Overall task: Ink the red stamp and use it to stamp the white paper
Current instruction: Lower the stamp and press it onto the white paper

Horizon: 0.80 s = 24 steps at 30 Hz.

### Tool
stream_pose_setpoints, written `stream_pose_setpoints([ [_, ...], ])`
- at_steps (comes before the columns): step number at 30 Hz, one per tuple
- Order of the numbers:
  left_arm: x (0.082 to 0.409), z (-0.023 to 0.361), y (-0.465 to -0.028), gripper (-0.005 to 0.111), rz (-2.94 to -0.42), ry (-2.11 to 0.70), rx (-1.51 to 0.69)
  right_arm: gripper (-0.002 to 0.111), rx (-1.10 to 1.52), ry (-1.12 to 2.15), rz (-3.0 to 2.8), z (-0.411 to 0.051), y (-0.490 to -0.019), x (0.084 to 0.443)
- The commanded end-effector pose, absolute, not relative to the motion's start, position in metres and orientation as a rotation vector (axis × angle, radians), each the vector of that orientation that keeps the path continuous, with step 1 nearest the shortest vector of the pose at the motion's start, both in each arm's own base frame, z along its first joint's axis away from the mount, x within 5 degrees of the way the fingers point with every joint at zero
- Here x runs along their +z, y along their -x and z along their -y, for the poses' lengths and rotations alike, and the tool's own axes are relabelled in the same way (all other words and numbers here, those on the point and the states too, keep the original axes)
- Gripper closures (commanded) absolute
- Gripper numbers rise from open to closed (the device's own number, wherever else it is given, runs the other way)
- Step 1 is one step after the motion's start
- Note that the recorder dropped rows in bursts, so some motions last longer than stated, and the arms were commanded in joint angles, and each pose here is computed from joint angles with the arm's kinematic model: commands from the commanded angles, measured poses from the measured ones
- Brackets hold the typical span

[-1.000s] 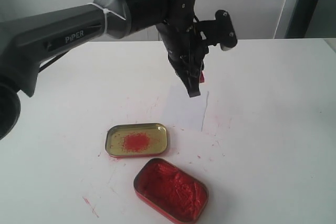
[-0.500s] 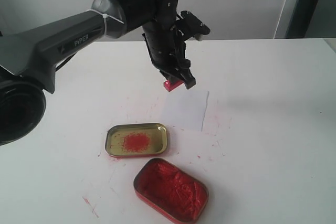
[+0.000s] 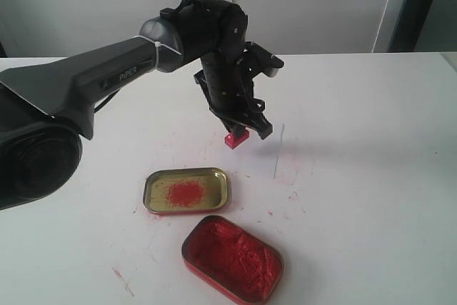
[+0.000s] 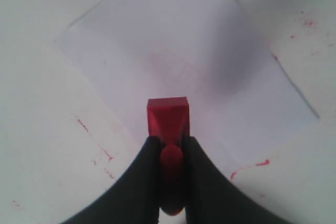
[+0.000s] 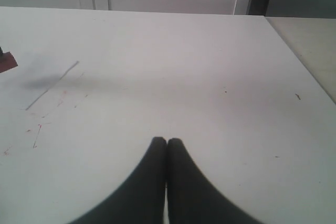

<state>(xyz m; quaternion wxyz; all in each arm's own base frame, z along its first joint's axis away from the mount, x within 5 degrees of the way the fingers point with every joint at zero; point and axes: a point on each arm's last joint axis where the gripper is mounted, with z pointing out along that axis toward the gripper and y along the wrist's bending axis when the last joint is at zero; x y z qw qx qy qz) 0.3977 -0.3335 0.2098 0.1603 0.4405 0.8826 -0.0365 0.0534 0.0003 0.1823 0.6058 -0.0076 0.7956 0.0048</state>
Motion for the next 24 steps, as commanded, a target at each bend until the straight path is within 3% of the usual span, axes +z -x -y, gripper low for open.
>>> stream_pose_setpoints([
  [1, 0.215, 0.331, -0.394, 0.107, -2.576, -1.212, -0.123, 0.108, 0.004, 0.031, -1.832, 0.0, -0.053, 0.182],
  [14, 0.212, 0.337, -0.391, 0.107, -2.605, -1.18, -0.225, 0.108, 0.004, 0.031, -1.832, 0.0, -0.053, 0.182],
  [24, 0.184, 0.339, -0.392, 0.107, -2.67, -1.213, -0.206, 0.108, 0.004, 0.031, -1.832, 0.0, -0.053, 0.182],
])
